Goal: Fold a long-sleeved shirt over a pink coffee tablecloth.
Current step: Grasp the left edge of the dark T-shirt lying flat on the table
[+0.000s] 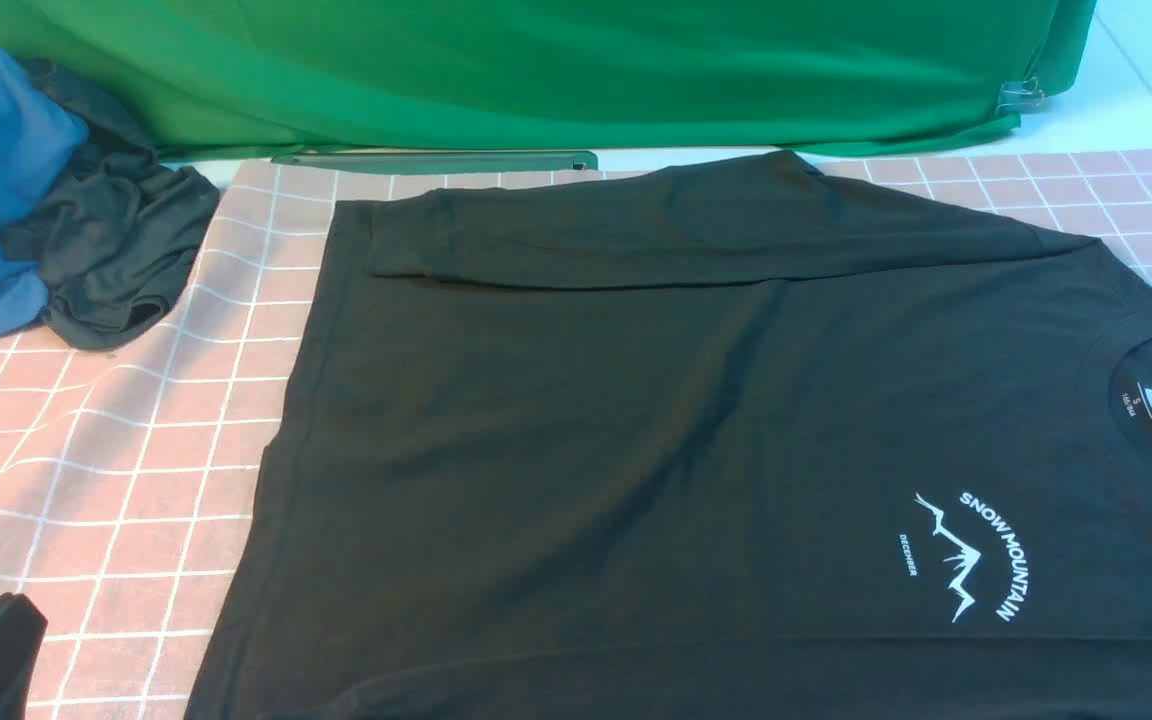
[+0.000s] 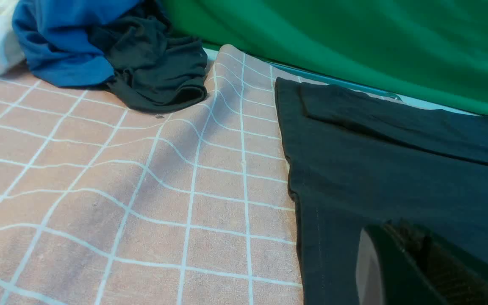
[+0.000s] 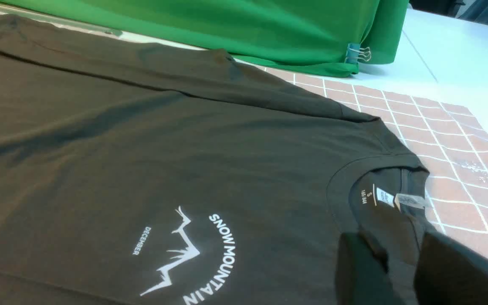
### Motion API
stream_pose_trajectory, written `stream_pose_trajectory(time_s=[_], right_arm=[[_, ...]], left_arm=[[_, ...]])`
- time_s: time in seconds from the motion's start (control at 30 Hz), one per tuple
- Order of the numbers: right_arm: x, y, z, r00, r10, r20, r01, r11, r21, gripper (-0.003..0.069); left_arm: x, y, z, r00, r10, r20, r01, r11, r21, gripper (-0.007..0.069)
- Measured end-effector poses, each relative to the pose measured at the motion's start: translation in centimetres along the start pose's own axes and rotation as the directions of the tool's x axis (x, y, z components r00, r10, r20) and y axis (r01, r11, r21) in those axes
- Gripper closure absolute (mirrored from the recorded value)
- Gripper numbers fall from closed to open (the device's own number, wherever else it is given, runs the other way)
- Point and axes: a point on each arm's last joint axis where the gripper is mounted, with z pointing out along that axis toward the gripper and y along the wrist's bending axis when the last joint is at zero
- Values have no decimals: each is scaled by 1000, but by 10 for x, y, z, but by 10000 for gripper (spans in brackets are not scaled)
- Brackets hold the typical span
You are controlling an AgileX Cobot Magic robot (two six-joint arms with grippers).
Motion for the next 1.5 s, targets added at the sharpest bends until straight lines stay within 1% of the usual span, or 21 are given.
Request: stream_pose_trajectory(time_s=[0.43,0.53,0.63,0.73,0.8,0.83,0.9,0.97,1.07,1.2,1.27,1.3,1.33,1.37,1.43,1.47,1.5], right_arm=[[0,0,0,1000,0,0,0,1000,0,416],[0,0,0,1000,0,0,0,1000,0,416],[0,0,0,1000,0,0,0,1000,0,416],[0,0,0,1000,0,0,0,1000,0,416],[0,0,0,1000,0,0,0,1000,0,416],[0,0,0,1000,0,0,0,1000,0,416],[0,0,0,1000,0,0,0,1000,0,416],[0,0,0,1000,0,0,0,1000,0,416],[0,0,0,1000,0,5,0,1000,1,416],[-1,0,0,1000,7,13,-7,1000,1,416],[-6,0,0,988,139,68,-138,990,-15,416],[-9,0,0,971,217,100,-216,976,-26,416],[-11,0,-1,968,224,114,-222,975,-27,416],[-13,0,-1,948,288,134,-286,958,-38,416],[-21,-2,-3,858,464,220,-457,885,-86,417],[-22,-3,-3,850,477,225,-469,879,-91,417],[-25,-4,-4,781,573,250,-559,819,-128,417]], left_arm=[[0,0,0,1000,0,0,0,1000,0,612],[-1,1,0,998,66,7,-66,998,-12,612],[-3,1,0,997,75,34,-75,997,-9,612],[-9,-1,0,996,8,94,-9,1000,16,612],[-13,-3,-1,989,-58,136,53,998,37,612],[-15,-3,-1,981,-112,160,104,993,53,612],[-19,-4,-2,959,-208,192,196,977,80,612],[-23,-3,-3,914,-332,232,312,943,116,612],[-29,-1,-5,865,-411,287,384,912,146,612],[-35,0,-7,820,-463,338,428,887,175,612],[-41,2,-10,768,-496,405,451,868,208,612],[-45,3,-12,736,-515,440,463,856,229,612],[-45,3,-12,734,-519,439,466,854,231,612],[-48,4,-14,708,-529,468,470,847,248,612],[-55,6,-19,636,-564,527,483,823,298,612],[-56,6,-19,622,-571,536,485,818,309,612],[-60,7,-23,556,-615,559,499,785,366,612]])
